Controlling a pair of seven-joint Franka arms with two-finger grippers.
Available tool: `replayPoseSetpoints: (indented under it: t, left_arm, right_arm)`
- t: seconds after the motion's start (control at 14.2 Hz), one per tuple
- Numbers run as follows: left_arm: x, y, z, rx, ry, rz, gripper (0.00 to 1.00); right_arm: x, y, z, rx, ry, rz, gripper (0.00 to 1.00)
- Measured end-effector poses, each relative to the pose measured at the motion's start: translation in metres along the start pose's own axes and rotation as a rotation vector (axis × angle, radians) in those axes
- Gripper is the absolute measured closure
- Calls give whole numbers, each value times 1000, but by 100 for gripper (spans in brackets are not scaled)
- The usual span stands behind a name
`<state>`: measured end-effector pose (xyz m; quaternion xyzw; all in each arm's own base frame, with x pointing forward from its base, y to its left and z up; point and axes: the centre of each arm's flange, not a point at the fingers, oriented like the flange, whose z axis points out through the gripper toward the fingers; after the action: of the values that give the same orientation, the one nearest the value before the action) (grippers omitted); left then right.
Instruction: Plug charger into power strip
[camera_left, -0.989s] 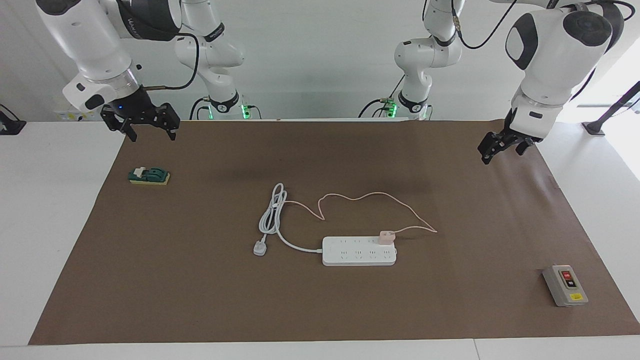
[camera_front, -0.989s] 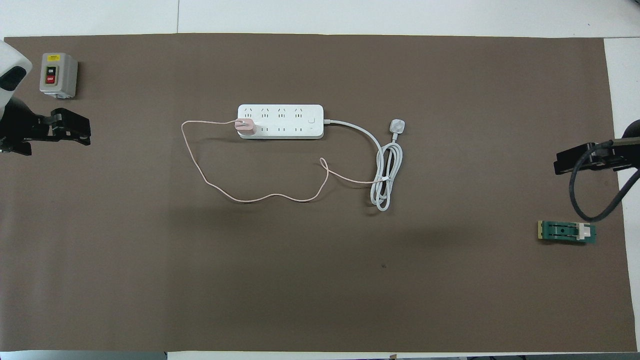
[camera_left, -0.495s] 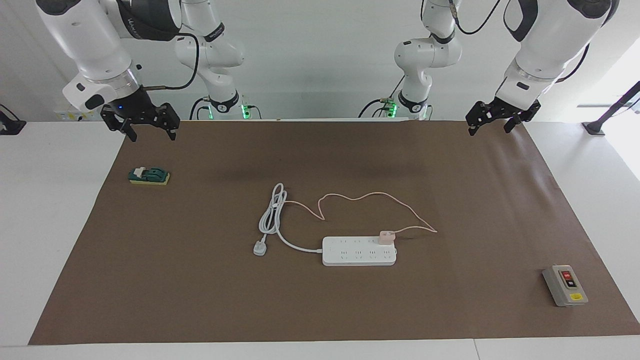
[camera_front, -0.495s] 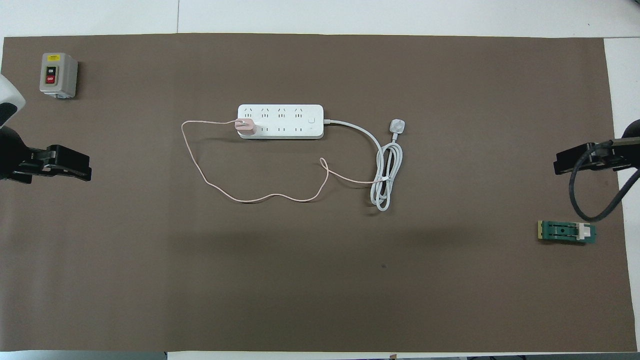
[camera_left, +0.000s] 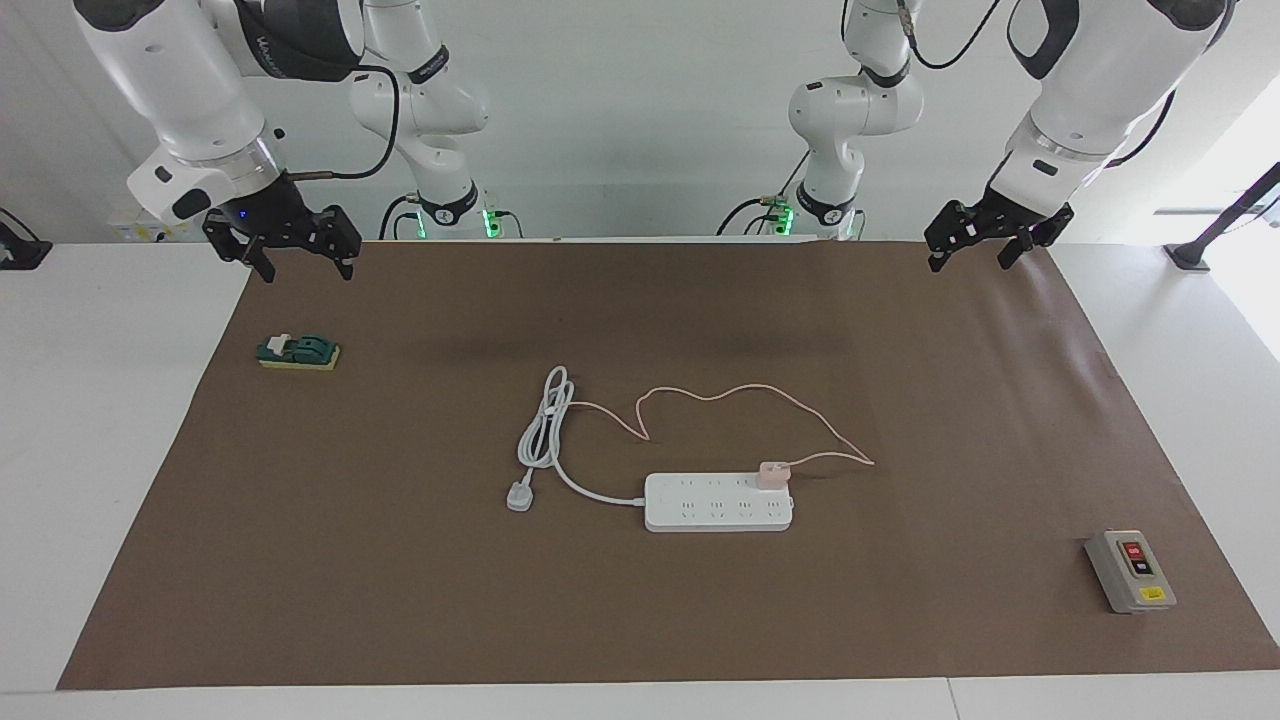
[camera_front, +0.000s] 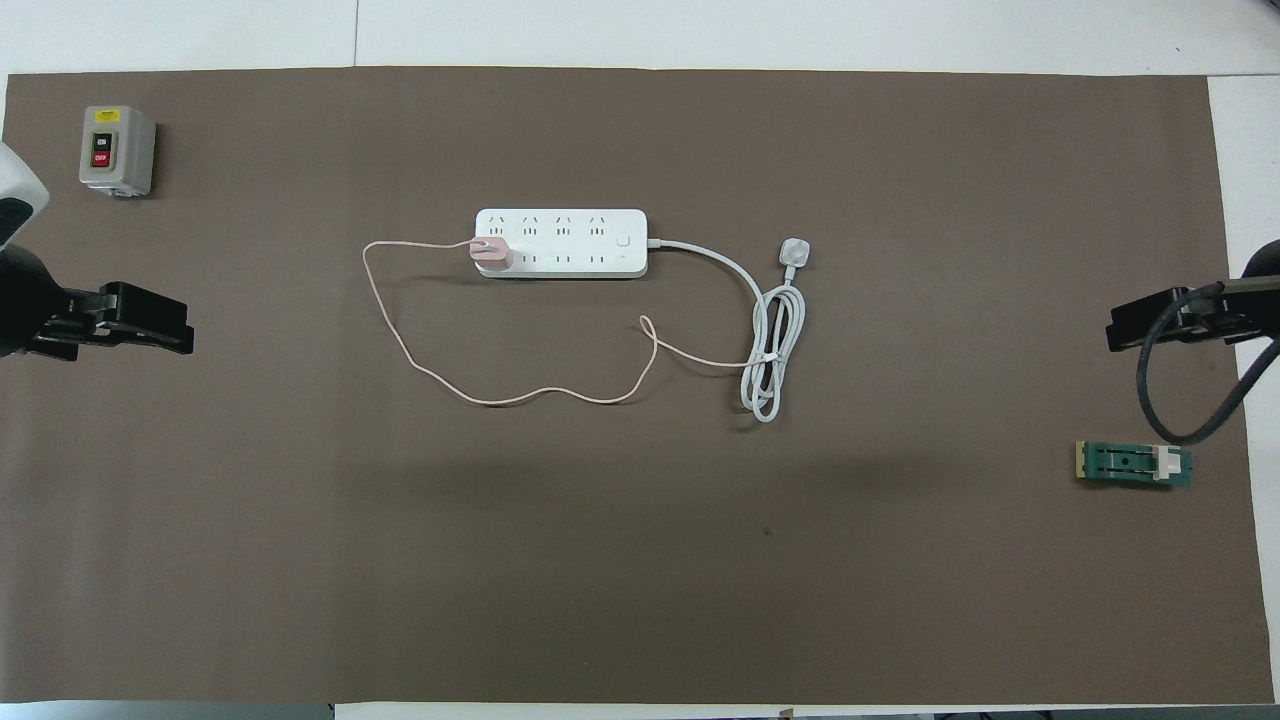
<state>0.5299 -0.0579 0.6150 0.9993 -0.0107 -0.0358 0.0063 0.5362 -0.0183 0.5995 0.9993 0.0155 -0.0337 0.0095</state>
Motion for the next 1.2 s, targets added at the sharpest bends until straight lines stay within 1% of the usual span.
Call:
replayPoseSetpoints:
  t: [1.2]
  left_arm:
    - [2,-3,1,5,7,-5,0]
  right_arm:
    - [0,0,0,0,0,0,0]
